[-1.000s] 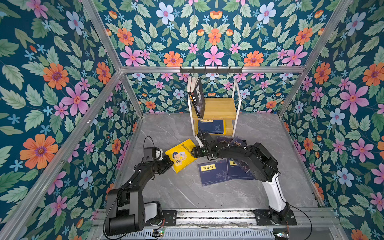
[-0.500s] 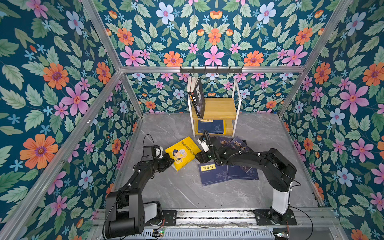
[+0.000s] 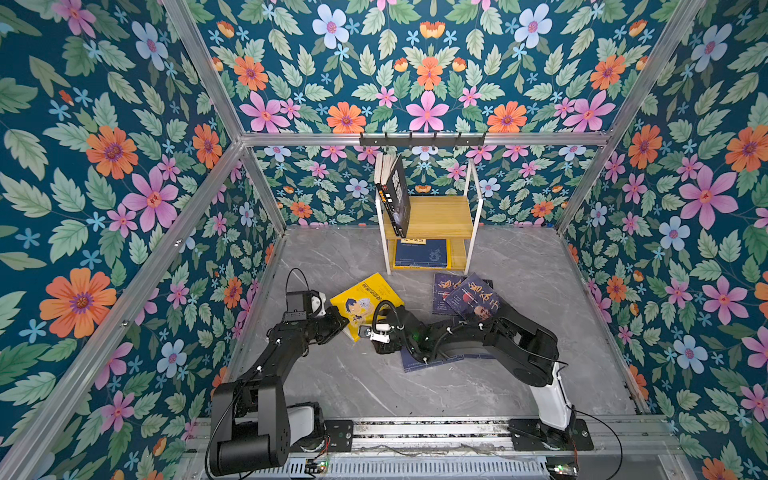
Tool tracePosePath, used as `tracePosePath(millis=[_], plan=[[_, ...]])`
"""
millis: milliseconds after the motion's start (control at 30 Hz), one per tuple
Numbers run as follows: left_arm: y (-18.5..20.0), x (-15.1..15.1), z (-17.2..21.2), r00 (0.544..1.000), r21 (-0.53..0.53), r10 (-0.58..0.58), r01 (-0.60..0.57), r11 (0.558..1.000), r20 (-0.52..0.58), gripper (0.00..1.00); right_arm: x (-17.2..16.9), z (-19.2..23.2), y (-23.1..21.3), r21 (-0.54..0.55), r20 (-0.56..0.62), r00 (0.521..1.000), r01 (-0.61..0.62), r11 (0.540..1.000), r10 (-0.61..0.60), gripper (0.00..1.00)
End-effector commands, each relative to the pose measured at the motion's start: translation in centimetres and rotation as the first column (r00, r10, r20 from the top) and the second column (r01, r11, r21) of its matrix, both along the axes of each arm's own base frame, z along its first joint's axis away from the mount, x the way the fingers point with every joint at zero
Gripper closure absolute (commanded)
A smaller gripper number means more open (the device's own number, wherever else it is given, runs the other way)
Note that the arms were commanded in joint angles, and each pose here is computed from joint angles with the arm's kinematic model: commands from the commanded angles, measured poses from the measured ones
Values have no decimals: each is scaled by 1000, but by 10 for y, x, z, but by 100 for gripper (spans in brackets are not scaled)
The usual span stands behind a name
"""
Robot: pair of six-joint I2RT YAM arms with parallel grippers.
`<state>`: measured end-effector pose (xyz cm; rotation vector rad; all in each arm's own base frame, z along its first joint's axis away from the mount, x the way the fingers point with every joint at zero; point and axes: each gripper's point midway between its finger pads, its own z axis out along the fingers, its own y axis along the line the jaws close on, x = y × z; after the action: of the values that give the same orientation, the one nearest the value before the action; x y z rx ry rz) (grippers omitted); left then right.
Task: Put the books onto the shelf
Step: 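Lift the yellow book's edge with the left gripper while the right gripper grasps its spine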
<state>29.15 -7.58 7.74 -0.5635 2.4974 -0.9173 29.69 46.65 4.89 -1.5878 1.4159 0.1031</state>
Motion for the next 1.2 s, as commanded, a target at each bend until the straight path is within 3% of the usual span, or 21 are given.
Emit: tracePosePath(millis=[0, 133, 433, 533, 633, 800, 1167], plan=[[-1, 3, 3, 1000, -4, -6, 6, 1000, 17, 100, 18, 19, 10, 12, 185, 983, -15, 1000, 13, 16], [-1, 4, 3, 1000, -3, -5, 5, 1000, 19, 100, 28, 21, 15, 21, 271, 963, -9, 1000, 3, 18], [0, 3, 0, 1000, -1, 3, -3, 1000, 11, 100, 32, 4, 20, -68, 389, 918, -58, 996, 80, 29], [1, 2, -2, 1000, 0, 5, -5, 1000, 4, 100, 34, 2, 20, -76, 418, 905, -55, 996, 82, 38], [2, 3, -1, 1000, 4, 8, -8, 1000, 11, 100, 33, 0, 20, -87, 439, 893, -68, 994, 100, 61], [5, 2, 0, 1000, 24, 18, -19, 1000, 9, 70, 32, 2, 19, -96, 467, 877, -76, 992, 112, 100], [33, 14, 27, 989, 160, 39, -62, 985, 140, 48, 27, 23, 13, -57, 435, 895, -86, 995, 102, 100]])
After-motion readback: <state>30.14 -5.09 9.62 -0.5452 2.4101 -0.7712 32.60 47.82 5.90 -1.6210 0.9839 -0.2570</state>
